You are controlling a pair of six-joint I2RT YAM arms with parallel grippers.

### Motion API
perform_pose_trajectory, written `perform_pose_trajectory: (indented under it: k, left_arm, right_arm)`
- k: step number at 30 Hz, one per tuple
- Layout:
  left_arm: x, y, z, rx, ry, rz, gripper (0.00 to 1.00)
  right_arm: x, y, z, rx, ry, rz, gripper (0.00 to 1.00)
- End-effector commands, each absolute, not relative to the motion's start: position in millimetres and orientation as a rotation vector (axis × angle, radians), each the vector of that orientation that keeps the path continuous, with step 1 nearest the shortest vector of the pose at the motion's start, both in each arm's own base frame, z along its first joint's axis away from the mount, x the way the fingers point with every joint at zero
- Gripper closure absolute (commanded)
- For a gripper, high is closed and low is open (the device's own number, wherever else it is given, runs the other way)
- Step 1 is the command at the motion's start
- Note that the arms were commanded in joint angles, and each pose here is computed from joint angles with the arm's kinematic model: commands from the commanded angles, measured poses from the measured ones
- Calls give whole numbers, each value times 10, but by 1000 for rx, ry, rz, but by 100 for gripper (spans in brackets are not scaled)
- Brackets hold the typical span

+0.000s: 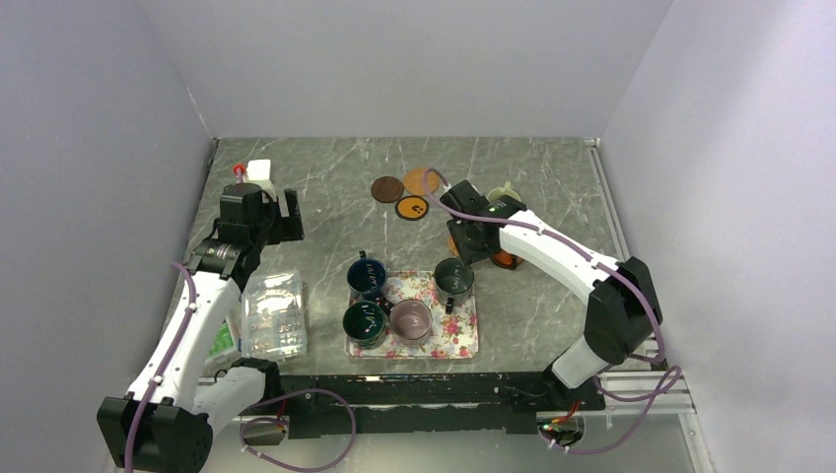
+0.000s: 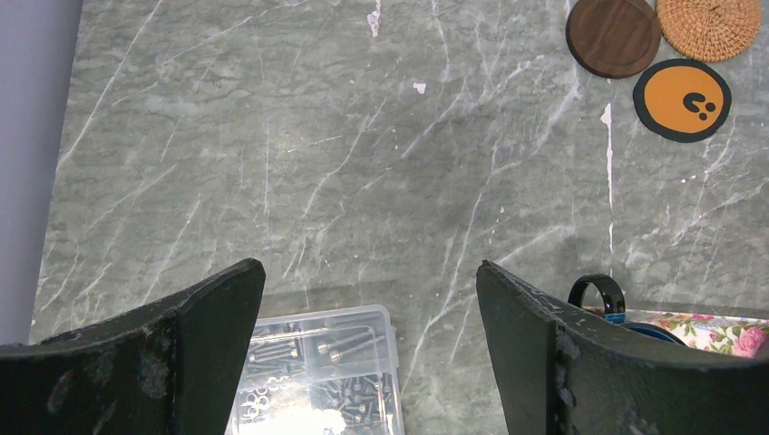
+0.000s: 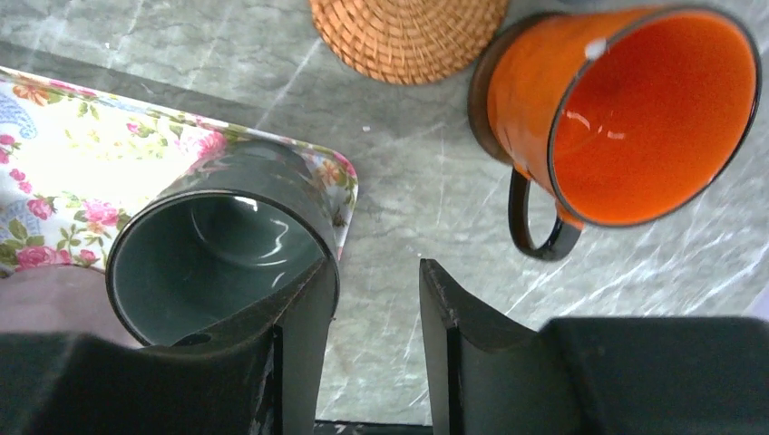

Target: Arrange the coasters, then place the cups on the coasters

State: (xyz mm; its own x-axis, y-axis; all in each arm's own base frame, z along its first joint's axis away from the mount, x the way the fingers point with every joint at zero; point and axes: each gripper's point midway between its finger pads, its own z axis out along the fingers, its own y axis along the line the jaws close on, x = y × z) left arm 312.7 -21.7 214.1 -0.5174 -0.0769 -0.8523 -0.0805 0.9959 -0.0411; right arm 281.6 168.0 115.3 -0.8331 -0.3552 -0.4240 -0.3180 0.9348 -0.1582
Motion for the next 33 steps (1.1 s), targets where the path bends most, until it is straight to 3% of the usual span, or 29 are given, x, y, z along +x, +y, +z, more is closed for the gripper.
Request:
perform_pose_trajectory:
  k: [1,11,24,33]
  left_arm:
    - [3150,-262,2199,-98,2099,-18,6]
    - [3147,-264,2209,-99,2096,-21,6]
    - [3142,-250,2208,-104,2097,-13,6]
    - [3148,-243,2194,-104,2102,-7,6]
  right_arm:
    - [2614,1547,1273,-210,2691,-125,57]
    - [2418,1782,1157,-76,2737,112,58]
    - [2447,1845,943,7,2757,86,66]
    - [2495,1785,870,21,2754,-30,86]
